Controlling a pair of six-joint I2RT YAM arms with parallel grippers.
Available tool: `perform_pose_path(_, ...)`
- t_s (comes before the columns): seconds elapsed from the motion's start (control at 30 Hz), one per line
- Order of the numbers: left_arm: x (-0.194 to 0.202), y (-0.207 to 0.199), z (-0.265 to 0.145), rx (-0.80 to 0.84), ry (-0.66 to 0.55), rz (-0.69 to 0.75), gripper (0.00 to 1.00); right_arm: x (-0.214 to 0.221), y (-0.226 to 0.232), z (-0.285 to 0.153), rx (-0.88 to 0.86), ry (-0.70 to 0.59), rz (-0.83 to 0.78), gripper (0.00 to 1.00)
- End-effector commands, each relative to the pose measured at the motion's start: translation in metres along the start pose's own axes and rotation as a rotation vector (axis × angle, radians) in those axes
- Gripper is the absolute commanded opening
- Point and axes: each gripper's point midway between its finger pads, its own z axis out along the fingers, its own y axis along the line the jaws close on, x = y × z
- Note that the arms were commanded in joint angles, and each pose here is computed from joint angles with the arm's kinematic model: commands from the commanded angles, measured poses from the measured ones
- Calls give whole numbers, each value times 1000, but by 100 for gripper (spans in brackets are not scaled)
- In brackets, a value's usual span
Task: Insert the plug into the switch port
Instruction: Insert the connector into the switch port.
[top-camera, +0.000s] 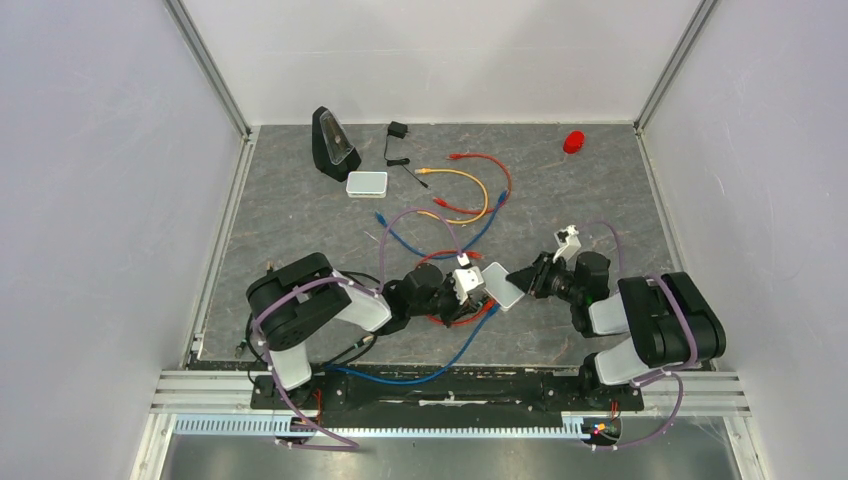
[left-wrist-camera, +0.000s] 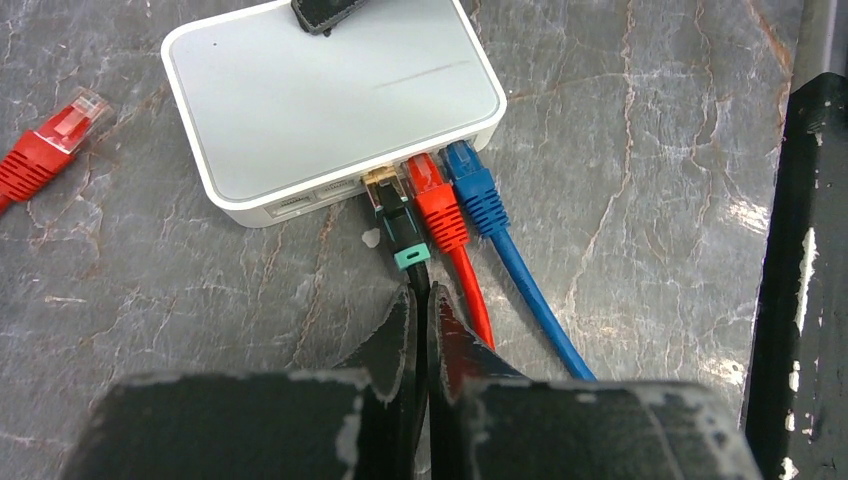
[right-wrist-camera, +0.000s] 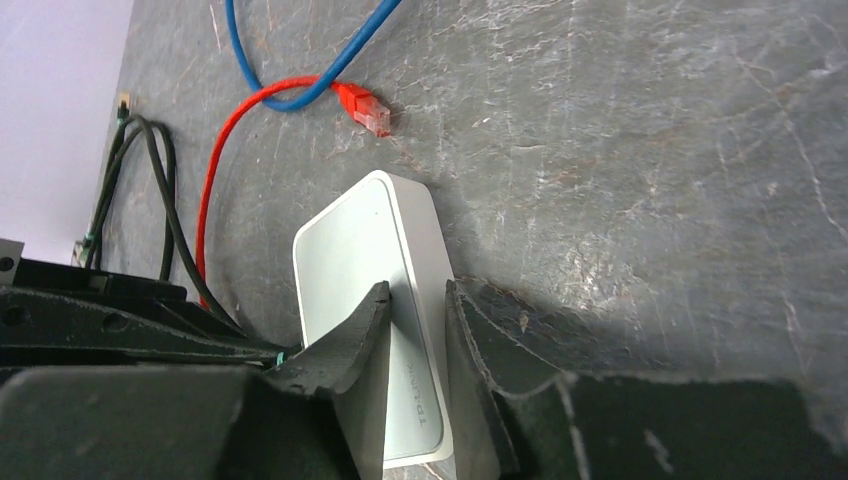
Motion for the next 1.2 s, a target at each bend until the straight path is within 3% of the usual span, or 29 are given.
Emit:
perform_pose_path(0.0,23,11,9,-66,49,-25,2,83,38,-25,-127,268,230,23)
perform_pose_path(0.17,11,11,8,-59,53,13,2,48,-1,-21,91,144,186,33)
perform_pose_path(0.33,-27,9,32,11,3,101,2,-55,-27,-35,334,-92,65,49)
perform_pose_path(0.53,-40,3,60,112,2,190,2,-116,-26,-70,450,-304,-41,53)
perform_pose_path(0.73,-55,1,76,165,-10,237,4,-146,-13,-88,474,-374,-115,55)
perform_pose_path(0.8,-61,5,77,152,-14,249,19,-150,-9,-90,468,-380,-126,55)
perform_pose_path(0.9,-85,16,72,89,-46,243,59,-153,-6,-92,465,-380,-143,58)
perform_pose_path(0.93,-97,19,67,61,-72,231,66,-153,-6,-92,468,-376,-149,59)
perform_pose_path(0.97,-109,25,61,19,-99,215,71,-154,-5,-93,470,-376,-155,60)
perform_pose_path(1.07,-152,37,33,-92,-206,169,74,-154,0,-93,450,-371,-167,60)
perform_pose_path(1.17,-186,59,-1,-270,-213,65,76,-151,8,-90,402,-368,-175,59)
